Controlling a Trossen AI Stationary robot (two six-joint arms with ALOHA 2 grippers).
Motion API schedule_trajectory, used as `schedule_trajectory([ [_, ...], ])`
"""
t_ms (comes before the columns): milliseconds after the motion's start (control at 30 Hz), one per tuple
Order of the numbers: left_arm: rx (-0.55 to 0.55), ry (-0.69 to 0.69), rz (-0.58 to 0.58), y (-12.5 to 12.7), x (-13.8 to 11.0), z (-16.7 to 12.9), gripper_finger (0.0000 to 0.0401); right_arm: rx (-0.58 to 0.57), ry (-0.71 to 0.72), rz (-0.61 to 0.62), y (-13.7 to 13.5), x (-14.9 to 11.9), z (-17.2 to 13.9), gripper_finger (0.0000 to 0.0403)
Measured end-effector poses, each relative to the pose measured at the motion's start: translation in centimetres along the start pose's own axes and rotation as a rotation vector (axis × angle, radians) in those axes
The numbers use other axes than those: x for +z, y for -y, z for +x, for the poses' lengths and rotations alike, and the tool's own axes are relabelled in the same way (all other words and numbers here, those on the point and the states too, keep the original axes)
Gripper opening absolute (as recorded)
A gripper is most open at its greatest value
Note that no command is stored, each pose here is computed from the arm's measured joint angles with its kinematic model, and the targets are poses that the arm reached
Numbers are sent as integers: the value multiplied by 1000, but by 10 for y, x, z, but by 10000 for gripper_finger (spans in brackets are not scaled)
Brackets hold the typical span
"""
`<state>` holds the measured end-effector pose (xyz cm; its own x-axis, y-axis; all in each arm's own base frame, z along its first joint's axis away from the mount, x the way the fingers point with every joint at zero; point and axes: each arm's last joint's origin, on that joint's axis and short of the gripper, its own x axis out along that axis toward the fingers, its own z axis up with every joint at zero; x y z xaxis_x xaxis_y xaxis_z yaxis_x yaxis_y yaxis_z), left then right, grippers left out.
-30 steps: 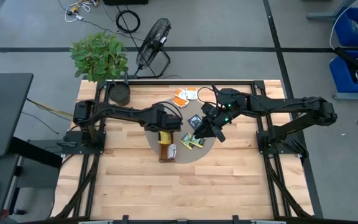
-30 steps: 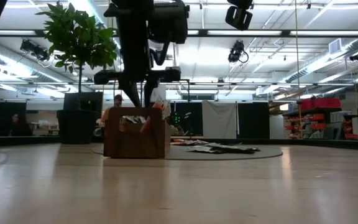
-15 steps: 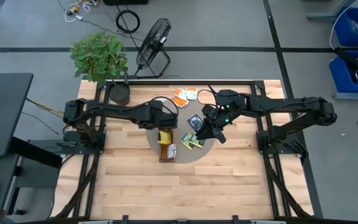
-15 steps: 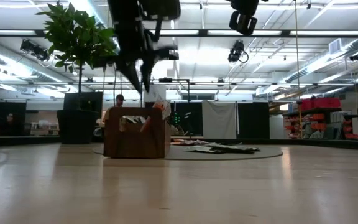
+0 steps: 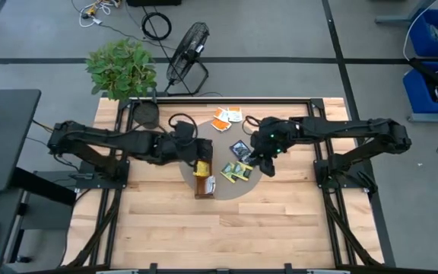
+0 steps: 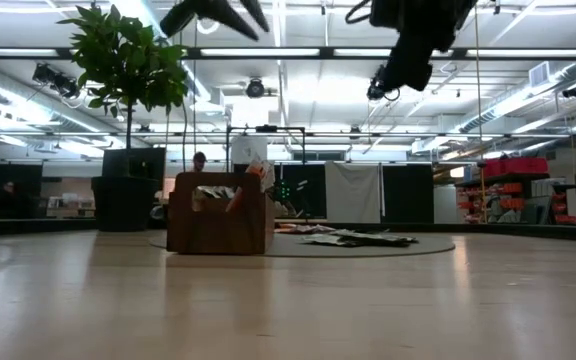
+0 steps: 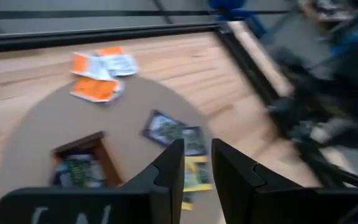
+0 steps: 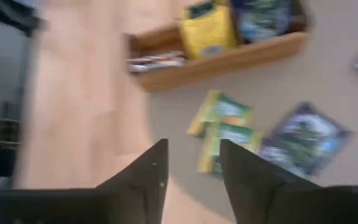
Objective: Pick & Place Tea
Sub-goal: Put the violet tea bag into the top section of the wooden organizer
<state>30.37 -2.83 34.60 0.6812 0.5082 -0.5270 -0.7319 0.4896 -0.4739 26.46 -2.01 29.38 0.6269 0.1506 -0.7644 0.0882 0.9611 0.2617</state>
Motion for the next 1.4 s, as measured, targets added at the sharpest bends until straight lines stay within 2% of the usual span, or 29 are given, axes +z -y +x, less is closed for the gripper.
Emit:
schedule_trajectory([
  [67,-39,2,12,4,-1,-6,85,-85,-15,-8,5,0,6,177],
  [133,-67,2,5,7,-2,-11,85,-155,-27,45,13,1,14,200],
  [333,-98,-16,-15,11,-10,-18,85,-184,-199,301,50,-5,60,250],
  [467,-111,-32,-6,13,-15,-22,85,-198,-275,386,66,-11,92,261],
  [567,-131,-50,30,14,-17,-27,85,-220,-266,447,76,-12,105,265],
  [833,-240,-144,107,12,-11,-45,85,-290,-196,675,100,-10,109,276],
  [1067,-298,-117,153,7,2,-60,85,-332,-213,747,112,-15,116,276],
  [1400,-296,-108,147,7,4,-61,85,-402,-265,739,118,-24,130,276],
])
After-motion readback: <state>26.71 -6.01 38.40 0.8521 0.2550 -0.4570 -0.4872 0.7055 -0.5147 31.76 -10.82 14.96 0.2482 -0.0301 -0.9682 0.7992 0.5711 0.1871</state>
